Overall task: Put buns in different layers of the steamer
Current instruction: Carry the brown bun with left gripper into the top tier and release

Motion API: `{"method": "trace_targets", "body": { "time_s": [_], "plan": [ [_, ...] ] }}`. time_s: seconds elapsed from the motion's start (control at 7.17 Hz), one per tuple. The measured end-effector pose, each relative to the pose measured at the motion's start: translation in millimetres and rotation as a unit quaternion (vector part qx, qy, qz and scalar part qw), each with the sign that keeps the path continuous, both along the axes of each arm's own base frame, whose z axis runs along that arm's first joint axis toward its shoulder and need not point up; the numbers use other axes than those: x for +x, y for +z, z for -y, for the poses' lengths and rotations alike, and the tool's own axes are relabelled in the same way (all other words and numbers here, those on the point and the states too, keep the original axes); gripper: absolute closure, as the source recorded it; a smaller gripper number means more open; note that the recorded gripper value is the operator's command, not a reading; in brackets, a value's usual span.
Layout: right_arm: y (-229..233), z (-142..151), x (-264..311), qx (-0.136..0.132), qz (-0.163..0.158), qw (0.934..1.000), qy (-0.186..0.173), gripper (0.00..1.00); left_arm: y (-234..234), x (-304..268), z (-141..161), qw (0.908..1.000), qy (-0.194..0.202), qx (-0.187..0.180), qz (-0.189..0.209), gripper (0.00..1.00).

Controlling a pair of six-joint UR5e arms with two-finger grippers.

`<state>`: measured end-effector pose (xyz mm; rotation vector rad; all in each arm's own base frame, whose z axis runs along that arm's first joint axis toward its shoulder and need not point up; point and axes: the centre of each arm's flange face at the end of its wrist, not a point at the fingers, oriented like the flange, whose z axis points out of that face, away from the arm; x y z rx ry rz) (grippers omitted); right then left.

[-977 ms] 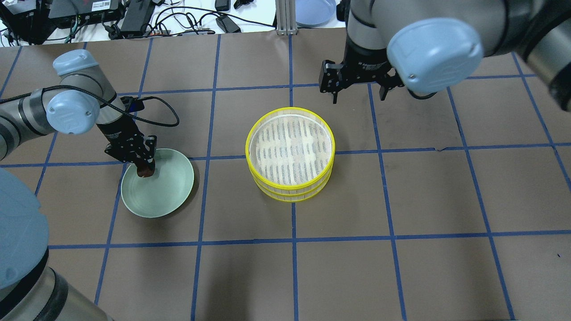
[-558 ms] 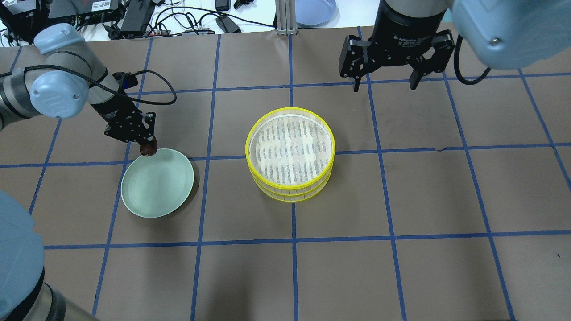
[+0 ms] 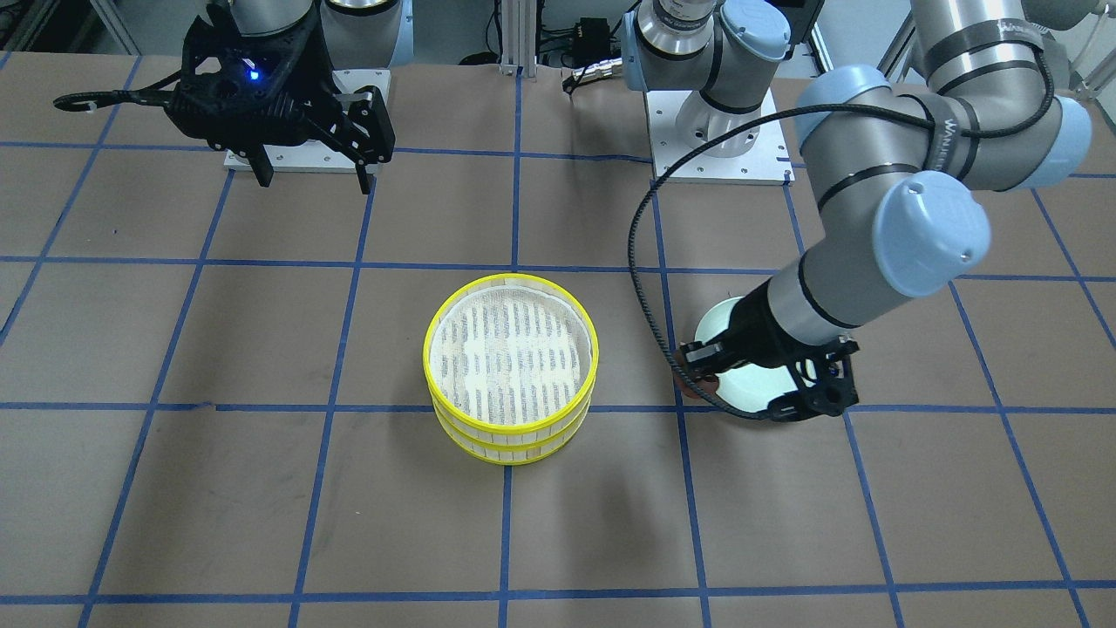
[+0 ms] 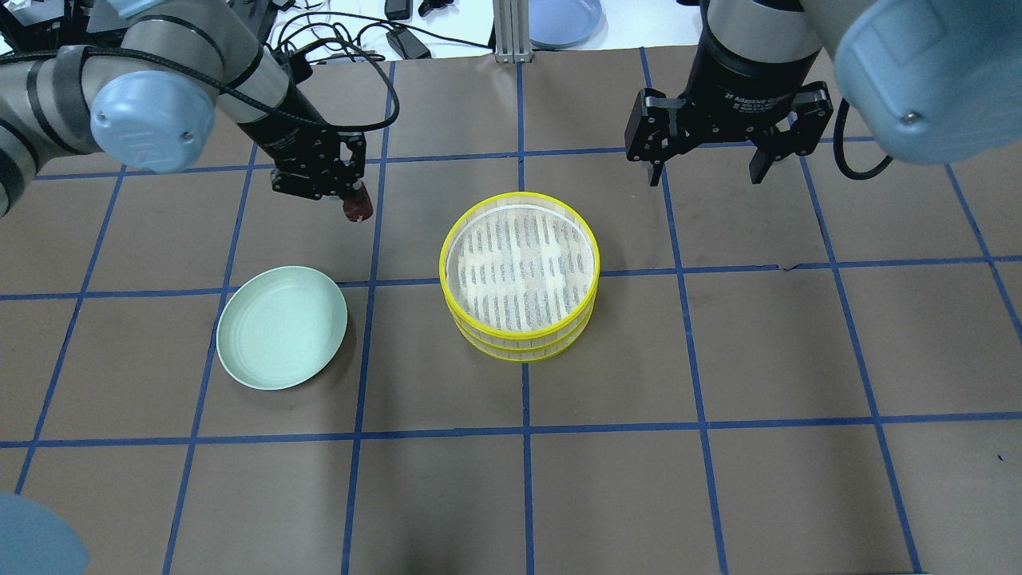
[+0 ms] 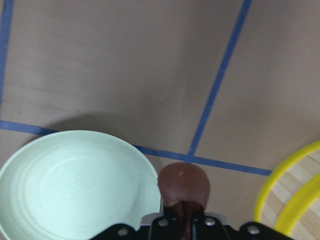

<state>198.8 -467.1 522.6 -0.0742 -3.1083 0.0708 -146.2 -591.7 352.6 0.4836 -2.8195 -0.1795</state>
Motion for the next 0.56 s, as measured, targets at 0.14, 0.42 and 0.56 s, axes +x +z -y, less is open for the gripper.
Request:
{"method": "trace_targets", "body": {
  "time_s": [0.14,0.42,0.56],
  "plan": [
    [-1,0,-1,-0.001,0.001,1.0000,0.000,0.00,0,-43,-10,0.9996,0.009,0.009,-0.024,1.00],
    [0,-1,-2,-0.001,-0.001,1.0000,0.007,0.00,-14,-105,-27,0.9949,0.028,0.025,-0.094,0.97],
    [-1,-1,-2,0.000,-0.001,0.9999,0.013,0.00,-28,-119,-36,0.9932,0.030,0.032,-0.107,0.01]
  ]
}}
